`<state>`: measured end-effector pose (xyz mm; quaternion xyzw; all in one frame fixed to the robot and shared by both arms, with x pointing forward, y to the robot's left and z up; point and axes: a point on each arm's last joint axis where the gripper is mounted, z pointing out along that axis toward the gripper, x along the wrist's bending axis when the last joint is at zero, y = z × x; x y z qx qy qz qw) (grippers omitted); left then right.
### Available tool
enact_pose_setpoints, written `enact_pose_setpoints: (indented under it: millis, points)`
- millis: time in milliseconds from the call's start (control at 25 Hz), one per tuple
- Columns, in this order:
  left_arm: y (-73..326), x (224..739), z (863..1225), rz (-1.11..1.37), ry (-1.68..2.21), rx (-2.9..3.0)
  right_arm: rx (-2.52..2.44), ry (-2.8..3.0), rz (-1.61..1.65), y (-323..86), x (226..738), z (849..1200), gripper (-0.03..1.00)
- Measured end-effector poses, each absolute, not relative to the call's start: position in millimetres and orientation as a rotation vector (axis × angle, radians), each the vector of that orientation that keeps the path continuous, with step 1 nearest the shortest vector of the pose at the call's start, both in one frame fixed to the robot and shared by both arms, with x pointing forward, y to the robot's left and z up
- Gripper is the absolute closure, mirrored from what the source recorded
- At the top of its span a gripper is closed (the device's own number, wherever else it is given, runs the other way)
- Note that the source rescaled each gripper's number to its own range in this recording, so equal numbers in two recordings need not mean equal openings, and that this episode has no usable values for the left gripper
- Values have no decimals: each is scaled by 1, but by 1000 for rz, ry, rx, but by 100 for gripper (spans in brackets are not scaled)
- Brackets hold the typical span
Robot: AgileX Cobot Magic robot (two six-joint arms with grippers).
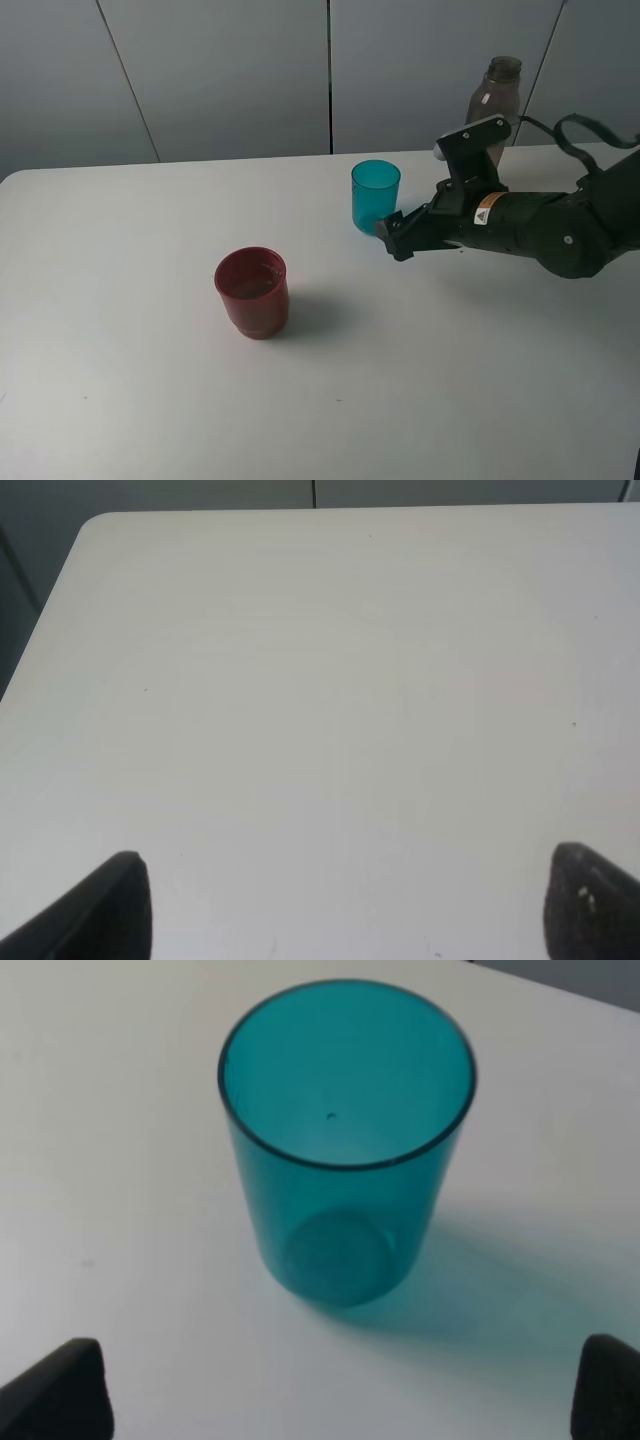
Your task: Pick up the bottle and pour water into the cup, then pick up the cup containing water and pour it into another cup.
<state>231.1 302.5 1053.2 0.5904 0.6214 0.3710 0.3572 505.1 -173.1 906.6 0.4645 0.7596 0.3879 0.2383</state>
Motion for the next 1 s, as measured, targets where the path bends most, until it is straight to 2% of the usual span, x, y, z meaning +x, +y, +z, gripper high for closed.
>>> enact_pose_setpoints:
  millis: [280, 440, 600, 840, 1000]
  points:
    - [303, 231, 1053, 958, 1604, 1524, 1285, 2049, 1039, -199, 456, 1003, -3]
    - [303, 231, 1053, 958, 1604, 1524, 1292, 2033, 1028, -221, 411, 1043, -3]
    - [303, 231, 1053, 958, 1604, 1524, 1334, 2041, 990, -244, 365, 1061, -3]
    - [303, 231, 1053, 958, 1604, 1524, 1368, 2007, 1012, -274, 301, 1061, -3]
    - [303, 231, 1053, 958, 1604, 1524, 1384, 1898, 1165, -285, 274, 1065, -3]
